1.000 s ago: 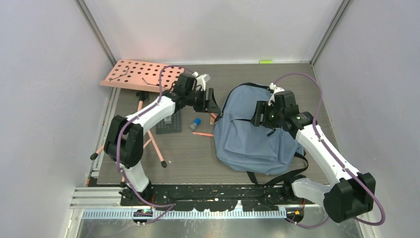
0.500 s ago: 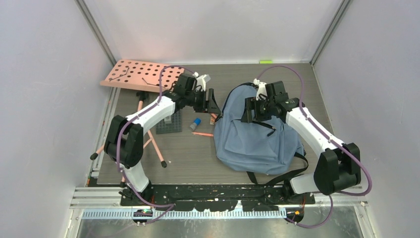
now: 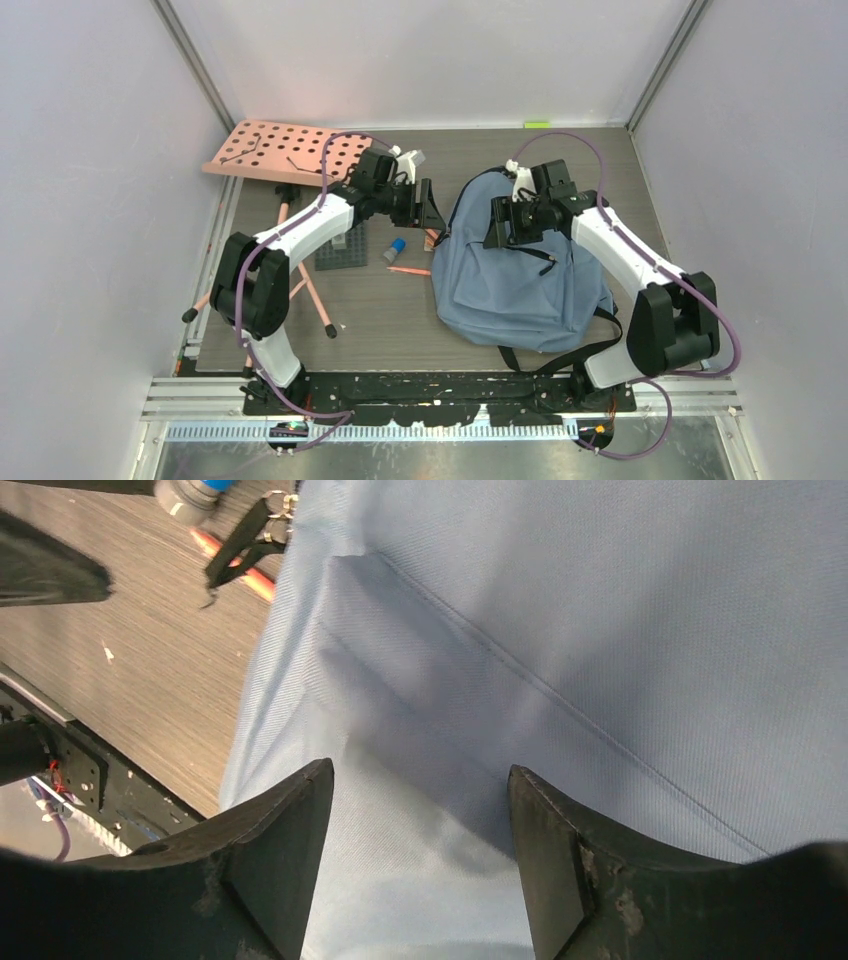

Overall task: Pack the student bag
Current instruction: Unzip the student bag at the center of the board.

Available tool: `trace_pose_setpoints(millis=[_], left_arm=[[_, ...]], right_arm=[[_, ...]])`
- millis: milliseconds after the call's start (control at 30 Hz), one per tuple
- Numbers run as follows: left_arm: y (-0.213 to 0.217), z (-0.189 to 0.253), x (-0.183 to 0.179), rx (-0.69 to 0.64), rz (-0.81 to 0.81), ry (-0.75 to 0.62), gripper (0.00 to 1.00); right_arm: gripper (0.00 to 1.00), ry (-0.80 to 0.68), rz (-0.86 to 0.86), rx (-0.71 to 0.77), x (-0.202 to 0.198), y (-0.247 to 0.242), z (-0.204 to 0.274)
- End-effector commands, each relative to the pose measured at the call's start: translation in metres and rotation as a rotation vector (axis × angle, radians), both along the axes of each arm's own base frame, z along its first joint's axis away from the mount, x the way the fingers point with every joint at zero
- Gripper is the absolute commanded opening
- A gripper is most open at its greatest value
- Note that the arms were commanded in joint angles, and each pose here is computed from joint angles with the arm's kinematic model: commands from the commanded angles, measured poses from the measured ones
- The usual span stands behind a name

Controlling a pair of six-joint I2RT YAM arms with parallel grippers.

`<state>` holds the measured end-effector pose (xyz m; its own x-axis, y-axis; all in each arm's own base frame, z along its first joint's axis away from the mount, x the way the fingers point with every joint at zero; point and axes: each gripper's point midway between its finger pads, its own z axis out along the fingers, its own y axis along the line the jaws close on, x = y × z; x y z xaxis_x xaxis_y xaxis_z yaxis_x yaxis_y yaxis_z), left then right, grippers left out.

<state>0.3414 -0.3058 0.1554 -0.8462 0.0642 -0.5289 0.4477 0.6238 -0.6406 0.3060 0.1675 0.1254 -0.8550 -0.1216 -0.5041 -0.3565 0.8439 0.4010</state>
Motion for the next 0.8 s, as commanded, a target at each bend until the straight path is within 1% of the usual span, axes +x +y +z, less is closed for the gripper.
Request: trace_pose_setpoints(millis=[0,233,467,667,767], left_arm=[[-0.006,0.027,0.003,-0.040,-0.022,-0.065,0.59],[-0.006,0.027,0.003,-0.040,-0.021,-0.068,0.59],[-0.006,0.028,0.003,-0.040,-0.020,-0.066,0.59],[-0.005,0.027,0.002,-0.039,-0.018,-0.062,0.59],[-0.006,0.027,0.002,-0.040,-0.019,-0.063,0.59]], right_arm=[[0.71,-0.102,-0.022,0.039,-0.004,-0.001,0.043],[0.73,-0.143,-0.139,-0.032,-0.014,-0.022,0.056],[0.75,-0.100,-0.144,-0.007,-0.031,-0.021,0.051],[0.74,-0.028,-0.154,-0.042,-0.024,-0.021,0.028],[0.74,-0.047,-0.155,-0.047,-0.015,-0.020,0.025]])
